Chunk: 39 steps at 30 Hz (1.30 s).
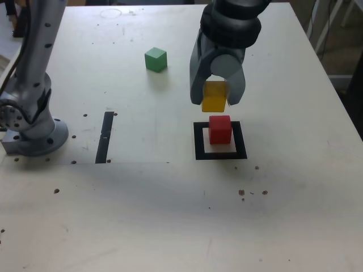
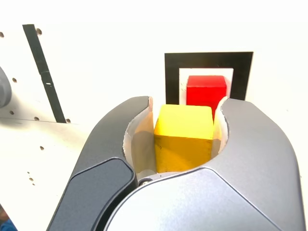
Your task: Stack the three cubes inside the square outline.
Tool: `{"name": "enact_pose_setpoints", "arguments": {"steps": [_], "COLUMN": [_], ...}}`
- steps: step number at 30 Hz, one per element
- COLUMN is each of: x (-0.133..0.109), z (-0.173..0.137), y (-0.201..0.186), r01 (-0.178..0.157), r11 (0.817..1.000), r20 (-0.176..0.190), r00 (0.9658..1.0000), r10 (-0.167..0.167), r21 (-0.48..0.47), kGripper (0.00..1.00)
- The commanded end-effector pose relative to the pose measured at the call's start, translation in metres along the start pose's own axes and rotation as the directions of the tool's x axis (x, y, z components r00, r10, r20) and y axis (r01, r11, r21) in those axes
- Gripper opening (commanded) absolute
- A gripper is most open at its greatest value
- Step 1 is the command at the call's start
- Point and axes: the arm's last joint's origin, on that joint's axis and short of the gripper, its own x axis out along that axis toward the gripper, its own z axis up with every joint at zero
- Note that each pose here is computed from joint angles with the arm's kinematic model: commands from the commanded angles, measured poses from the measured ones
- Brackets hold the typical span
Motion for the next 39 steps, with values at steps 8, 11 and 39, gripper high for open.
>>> {"name": "enact_pose_setpoints", "arguments": {"steps": [8,11,39], "x": [0.007,0.008,0.02], "z": [0.002,0.004,0.026], "y": [0.004,0.003,0.015], "r01": [0.017,0.032,0.085], "r11": [1.0,0.999,0.996], "r20": [-0.034,-0.036,-0.044], "r00": [0.9993,0.9988,0.9953], "r10": [-0.017,-0.032,-0.086], "r21": [0.001,0.001,-0.028], "kGripper": [0.11,0.11,0.13]}}
